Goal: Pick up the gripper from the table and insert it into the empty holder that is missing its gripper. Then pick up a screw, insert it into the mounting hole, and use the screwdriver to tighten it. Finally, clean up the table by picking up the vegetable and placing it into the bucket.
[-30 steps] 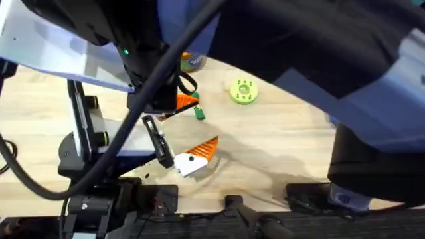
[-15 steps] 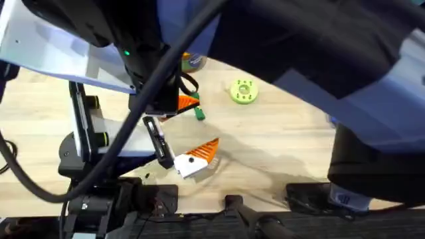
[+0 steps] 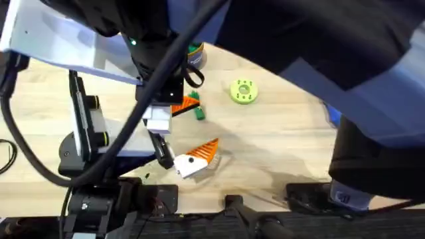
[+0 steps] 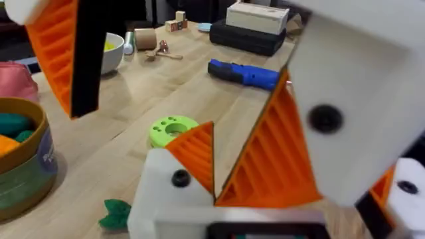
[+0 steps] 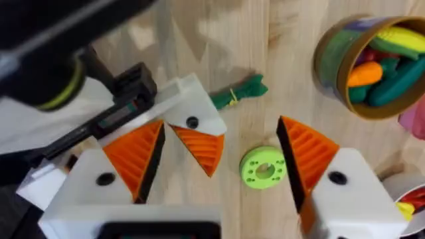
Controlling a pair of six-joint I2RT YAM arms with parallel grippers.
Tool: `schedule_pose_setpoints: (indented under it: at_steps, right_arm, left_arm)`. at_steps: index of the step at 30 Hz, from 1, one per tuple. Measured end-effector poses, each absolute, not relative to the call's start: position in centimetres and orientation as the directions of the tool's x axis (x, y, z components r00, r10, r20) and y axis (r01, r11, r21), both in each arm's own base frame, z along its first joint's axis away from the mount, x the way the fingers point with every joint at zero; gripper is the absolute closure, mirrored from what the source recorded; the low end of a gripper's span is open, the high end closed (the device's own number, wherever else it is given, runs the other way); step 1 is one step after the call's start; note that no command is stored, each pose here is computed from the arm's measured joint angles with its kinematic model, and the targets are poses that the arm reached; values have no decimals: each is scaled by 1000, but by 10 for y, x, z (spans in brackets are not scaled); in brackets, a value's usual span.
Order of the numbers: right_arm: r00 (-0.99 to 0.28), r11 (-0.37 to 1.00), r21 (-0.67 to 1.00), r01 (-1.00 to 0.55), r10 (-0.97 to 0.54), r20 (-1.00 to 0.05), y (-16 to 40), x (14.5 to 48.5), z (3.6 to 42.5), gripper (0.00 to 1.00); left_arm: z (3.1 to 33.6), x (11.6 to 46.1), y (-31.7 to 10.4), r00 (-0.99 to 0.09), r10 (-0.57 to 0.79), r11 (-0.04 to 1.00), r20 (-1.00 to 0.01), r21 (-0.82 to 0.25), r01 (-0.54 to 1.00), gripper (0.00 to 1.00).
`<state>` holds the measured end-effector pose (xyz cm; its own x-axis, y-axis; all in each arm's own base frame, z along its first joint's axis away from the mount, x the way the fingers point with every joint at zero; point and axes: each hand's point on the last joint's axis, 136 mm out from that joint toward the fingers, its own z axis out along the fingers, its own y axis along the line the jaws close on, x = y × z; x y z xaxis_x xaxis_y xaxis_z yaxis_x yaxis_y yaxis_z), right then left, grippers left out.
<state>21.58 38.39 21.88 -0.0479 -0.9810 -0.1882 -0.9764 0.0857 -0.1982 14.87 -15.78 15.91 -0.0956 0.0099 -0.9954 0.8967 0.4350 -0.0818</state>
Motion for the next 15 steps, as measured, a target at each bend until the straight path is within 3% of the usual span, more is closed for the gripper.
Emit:
schedule_pose_setpoints:
  at_steps: [8,15]
  right_arm:
    - [-109,149,-195,-969,-973,-203,381,216,223,10]
    - [-319,373,-129,-919,-894,-315,368,218,255,11]
  left_arm:
    - [159,149,-158,-88,13,435,-996,-73,897,15]
    - [159,149,-158,-86,14,435,-996,-71,898,15]
